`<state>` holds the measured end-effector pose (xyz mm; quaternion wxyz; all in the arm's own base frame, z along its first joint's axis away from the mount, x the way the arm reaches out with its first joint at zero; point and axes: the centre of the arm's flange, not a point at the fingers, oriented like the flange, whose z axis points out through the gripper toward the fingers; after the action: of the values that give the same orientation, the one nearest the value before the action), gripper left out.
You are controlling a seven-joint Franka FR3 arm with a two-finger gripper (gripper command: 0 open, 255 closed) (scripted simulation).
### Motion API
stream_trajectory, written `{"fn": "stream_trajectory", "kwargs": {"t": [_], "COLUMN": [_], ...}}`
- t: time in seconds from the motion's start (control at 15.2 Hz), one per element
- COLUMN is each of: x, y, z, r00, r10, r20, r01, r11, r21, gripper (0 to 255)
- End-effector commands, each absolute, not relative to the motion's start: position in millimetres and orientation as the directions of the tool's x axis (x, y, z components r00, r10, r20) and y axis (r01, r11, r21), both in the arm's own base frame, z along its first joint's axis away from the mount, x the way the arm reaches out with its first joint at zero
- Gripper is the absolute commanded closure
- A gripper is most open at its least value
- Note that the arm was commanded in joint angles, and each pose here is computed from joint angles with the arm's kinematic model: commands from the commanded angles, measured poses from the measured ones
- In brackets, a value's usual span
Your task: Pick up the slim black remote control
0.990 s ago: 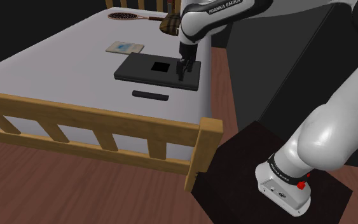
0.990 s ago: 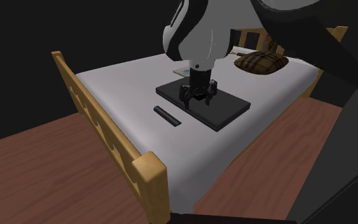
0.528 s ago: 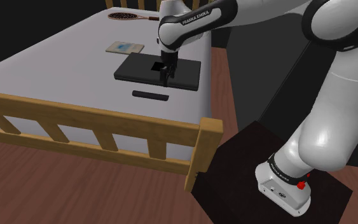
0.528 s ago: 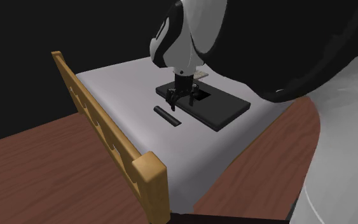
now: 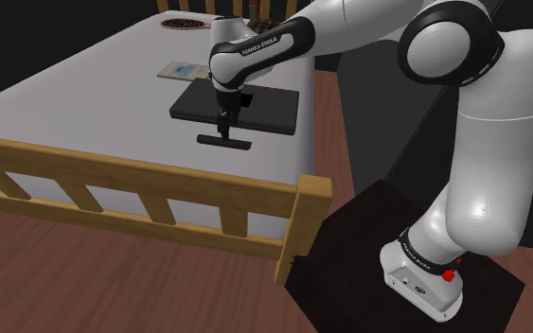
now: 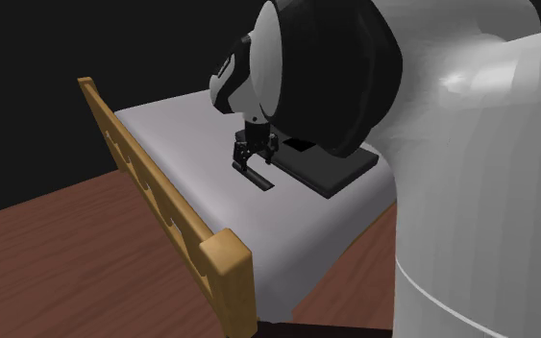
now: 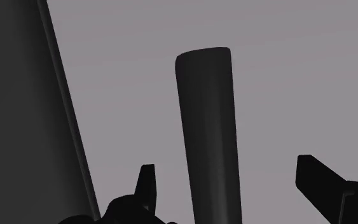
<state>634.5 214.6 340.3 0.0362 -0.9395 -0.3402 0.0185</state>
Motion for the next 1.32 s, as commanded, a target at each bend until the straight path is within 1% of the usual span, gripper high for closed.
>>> {"fn": "stream_trajectory", "kwargs": {"t": [0.0, 0.26, 0.4, 0.46, 1.06, 1.25], "x": [635.2, 635.3, 635.2, 634.9, 635.3, 635.2], "y": [217.2, 217.2, 217.2, 217.3, 217.2, 217.2], "z": [330.1, 305.9, 305.9, 305.7, 305.9, 321.7], "r00": [0.766, 0.766, 0.766, 0.766, 0.766, 0.766], "r10": [0.643, 0.643, 0.643, 0.643, 0.643, 0.643], "r20": [-0.010, -0.010, -0.010, -0.010, -0.010, -0.010], "r01": [0.640, 0.640, 0.640, 0.640, 0.640, 0.640], "r11": [-0.764, -0.764, -0.764, -0.764, -0.764, -0.764], "r21": [-0.081, -0.081, -0.081, -0.081, -0.081, -0.081], "gripper": [0, 0, 0, 255, 255, 255]}}
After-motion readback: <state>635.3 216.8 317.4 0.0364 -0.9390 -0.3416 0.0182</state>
